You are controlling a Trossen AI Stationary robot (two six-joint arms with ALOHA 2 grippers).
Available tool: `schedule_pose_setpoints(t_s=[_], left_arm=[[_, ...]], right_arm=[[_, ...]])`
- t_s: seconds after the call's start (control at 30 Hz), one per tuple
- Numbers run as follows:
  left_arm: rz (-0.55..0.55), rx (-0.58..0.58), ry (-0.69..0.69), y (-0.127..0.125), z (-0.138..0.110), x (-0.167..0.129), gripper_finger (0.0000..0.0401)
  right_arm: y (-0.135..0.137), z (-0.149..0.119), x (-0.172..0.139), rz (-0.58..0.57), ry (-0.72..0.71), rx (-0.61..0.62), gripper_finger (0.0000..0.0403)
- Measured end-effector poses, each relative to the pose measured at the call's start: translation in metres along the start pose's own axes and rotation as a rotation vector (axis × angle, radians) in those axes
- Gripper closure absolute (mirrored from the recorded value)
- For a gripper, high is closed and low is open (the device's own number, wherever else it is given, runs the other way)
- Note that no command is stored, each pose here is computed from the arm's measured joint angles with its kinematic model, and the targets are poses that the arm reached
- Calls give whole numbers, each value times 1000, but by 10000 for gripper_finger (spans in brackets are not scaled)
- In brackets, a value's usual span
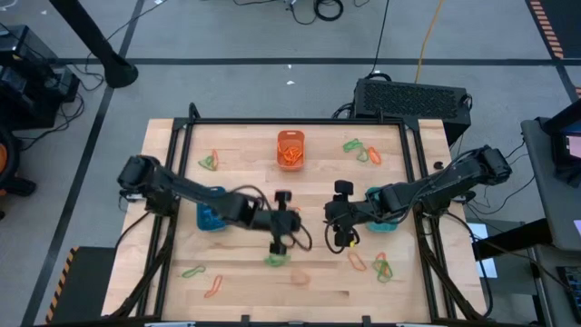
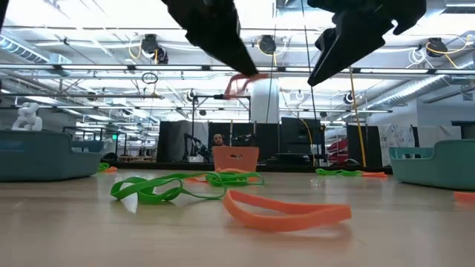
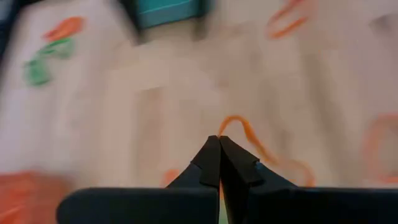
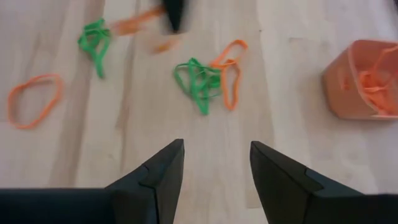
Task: Sort rubber bands into baskets
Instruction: Put the orange rubber band into the orange bin
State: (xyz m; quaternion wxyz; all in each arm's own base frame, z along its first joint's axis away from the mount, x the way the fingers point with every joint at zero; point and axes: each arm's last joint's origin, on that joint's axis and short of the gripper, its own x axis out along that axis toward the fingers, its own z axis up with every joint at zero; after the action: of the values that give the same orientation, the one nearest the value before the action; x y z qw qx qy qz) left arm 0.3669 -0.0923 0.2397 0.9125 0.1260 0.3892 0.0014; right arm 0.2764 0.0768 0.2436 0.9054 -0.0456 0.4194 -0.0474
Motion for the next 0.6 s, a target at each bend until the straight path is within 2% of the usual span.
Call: schedule_pose_setpoints(t_s=[0.2,0.43,0.6], left_arm=[[140,-19,55,60,-5,-5,400],[269,-107,108,145,-26,6,400],[255,-221,56,201,-44,11,400]], right_arm=[[-4,2,1,-21,-8,-37,227],[-19,11,7,-192,-88,-64,227],[-31,23,18,-247,-158,-99,227]])
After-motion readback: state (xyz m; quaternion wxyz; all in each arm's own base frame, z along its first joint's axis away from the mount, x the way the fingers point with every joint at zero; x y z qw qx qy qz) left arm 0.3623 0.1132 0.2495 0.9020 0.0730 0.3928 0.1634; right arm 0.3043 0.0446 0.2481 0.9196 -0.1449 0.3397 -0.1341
